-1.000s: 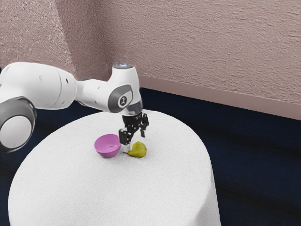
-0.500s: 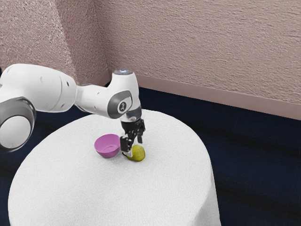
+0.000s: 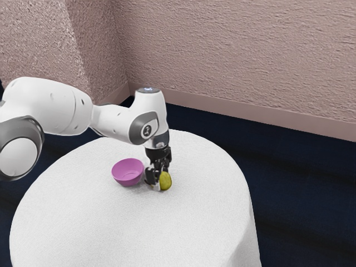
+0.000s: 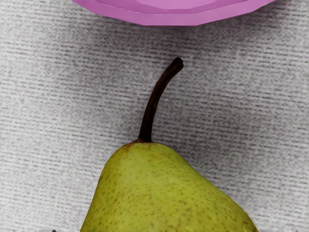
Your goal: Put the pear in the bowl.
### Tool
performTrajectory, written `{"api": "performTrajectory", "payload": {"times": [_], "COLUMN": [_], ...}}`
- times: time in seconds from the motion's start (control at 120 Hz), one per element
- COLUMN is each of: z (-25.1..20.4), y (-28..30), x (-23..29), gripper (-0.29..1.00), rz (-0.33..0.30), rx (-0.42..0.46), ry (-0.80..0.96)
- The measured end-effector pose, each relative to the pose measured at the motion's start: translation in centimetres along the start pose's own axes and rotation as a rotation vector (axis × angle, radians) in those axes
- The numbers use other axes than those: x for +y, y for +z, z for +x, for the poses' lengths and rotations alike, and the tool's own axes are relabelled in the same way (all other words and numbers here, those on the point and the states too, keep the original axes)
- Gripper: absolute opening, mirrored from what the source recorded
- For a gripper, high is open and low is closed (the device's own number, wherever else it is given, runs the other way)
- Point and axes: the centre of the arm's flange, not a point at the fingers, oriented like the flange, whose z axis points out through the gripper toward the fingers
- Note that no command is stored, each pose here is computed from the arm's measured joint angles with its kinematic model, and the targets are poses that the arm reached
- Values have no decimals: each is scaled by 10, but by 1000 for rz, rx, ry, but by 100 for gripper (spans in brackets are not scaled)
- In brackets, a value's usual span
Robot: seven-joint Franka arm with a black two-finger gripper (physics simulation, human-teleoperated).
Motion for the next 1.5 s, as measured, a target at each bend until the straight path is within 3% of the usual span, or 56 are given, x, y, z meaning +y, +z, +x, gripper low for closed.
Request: {"api": "performTrajectory", "payload": {"times": [0.3,0.567,0.683,0.808,1.067,1.383,1.5], "z": [-6,-11,30,84,117,122,115], "y": [-4,-59,-89,-89,-71,-63,-93], "x": [-1,-7,-3,-6,-7,-6,-10], "gripper": [40,27,27,24,23,53,60], "rz": [-8,-73,-104,-85,-43,-31,-67], "rx": [-6,-26,-36,-34,-29,-24,-30], "ry": [-13,-10,-71,-154,-207,-209,-173]}}
